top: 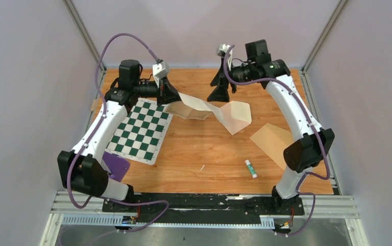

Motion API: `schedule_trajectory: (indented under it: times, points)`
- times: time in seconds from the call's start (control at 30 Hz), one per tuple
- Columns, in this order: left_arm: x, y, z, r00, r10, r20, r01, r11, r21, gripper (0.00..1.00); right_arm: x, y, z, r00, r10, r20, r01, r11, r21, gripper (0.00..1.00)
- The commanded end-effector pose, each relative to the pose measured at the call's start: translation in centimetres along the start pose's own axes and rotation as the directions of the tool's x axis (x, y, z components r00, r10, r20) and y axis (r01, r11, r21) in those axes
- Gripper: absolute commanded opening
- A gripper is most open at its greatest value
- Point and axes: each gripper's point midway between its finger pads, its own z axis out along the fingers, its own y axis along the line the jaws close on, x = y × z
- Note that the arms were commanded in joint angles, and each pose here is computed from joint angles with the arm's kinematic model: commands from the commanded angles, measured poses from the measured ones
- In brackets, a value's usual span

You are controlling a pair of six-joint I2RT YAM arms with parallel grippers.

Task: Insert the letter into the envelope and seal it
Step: Fold the letter.

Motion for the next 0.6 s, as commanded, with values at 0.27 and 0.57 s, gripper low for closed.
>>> schedule_trajectory:
  times: [0.27,0.57]
  points:
    - [-4.8,-3.0,-1.1,0.99,0.125,0.061,-0.125,0.992,-0.003,0.01,2.5,5.1,1.9,0.986,-0.17,0.007,0.169,0.975,-0.144,0.92]
    - [-4.9,-3.9,-1.2,0.991,0.114,0.064,-0.116,0.993,0.03,0.09,2.2,4.8,2.3,0.987,-0.157,0.014,0.157,0.974,-0.163,0.7]
